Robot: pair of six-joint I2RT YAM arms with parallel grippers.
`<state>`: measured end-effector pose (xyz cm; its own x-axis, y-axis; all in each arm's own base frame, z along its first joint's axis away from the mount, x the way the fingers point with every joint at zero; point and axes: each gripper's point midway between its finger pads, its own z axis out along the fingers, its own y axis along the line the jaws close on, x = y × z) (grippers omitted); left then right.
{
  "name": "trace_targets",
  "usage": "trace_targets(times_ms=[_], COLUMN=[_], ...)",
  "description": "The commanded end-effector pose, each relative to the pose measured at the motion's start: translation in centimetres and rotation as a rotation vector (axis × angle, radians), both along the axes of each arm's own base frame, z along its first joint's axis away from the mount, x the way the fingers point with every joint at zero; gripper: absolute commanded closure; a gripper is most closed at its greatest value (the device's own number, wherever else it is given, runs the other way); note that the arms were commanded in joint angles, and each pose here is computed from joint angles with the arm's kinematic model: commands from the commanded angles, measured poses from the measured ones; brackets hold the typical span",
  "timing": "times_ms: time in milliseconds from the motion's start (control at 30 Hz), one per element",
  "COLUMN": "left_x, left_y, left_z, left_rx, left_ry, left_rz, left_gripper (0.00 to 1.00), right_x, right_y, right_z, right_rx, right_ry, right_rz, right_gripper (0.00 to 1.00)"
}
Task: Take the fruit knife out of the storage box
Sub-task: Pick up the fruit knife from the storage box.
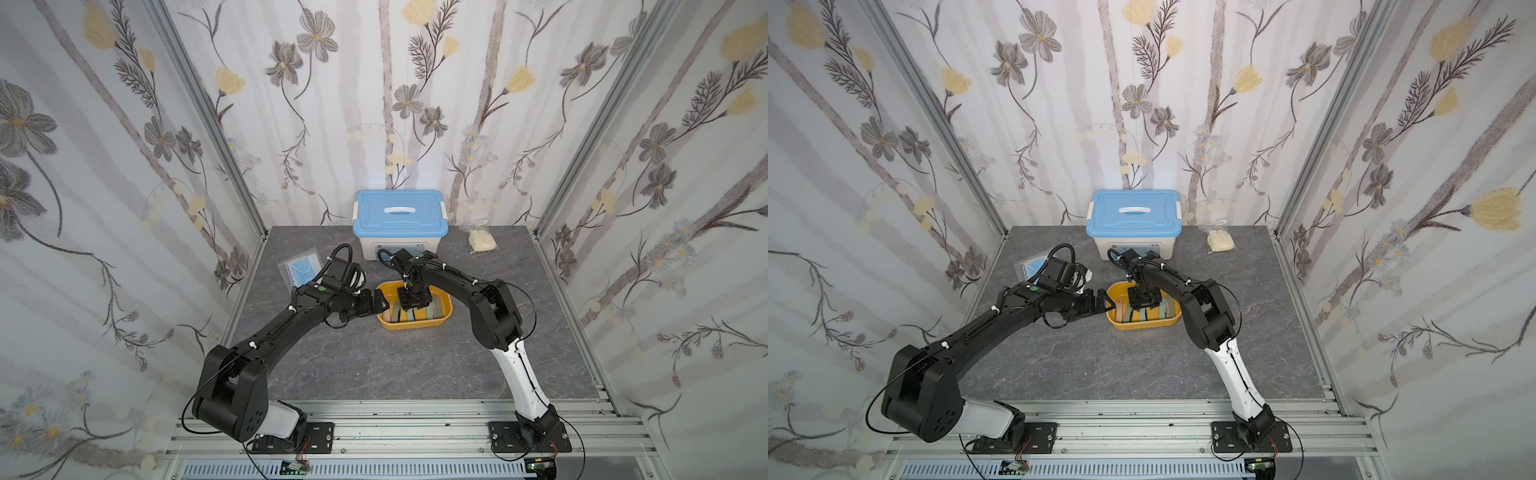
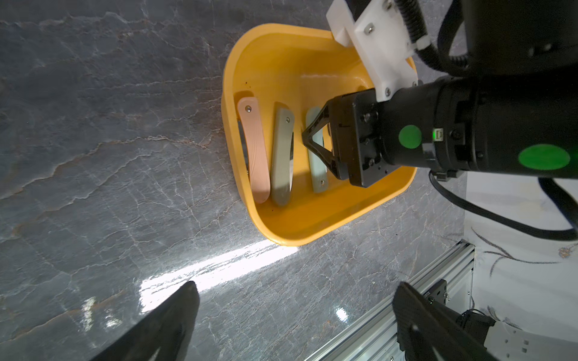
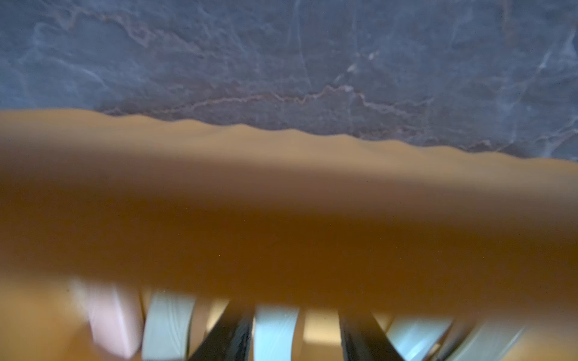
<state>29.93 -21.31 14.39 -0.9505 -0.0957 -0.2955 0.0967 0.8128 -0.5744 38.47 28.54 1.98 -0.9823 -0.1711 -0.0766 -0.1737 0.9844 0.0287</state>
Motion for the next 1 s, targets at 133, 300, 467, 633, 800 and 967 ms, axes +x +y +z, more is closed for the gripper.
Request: trace_targets(times_ms=[133,300,467,633,800,967], left_x=[0.07,0.01,0.01,0.03,0.04,0.14], left_y=[-0.12,-0.1,-0.1,-0.14,-0.23,-0.3], left_z=[0.2,0.25,0.29,0.37,0.22,0.3], left_rx=[-0.021,-0.024,-0.025,-0.026,-0.026,-0.028], left_ry=[-0.011,-0.014,-0.016,-0.019,-0.016,-0.022], left_rz=[0.011,0.013,0.012,0.01,0.003,-0.001], left_gripper=[0.0,0.0,0.0,0.0,0.0,0.0], right_x=[-2.09,-2.04,-1.98,-1.79,-1.49,-1.13], right_y=[-0.58,-0.66,-0.6,-0.75,-1.03,-1.32], right_z=[-0.87,-0.84,-0.94,-0.8,-0.71,-0.2], right_rx=[-0.05,-0.053,-0.052,-0.051,-0.049,-0.041], right_ry=[0.066,0.064,0.065,0.061,0.059,0.051], right_rz=[-0.006,-0.008,-0.01,-0.014,-0.022,-0.032], right_gripper=[0.62,0.68,0.72,0.74,0.78,0.8])
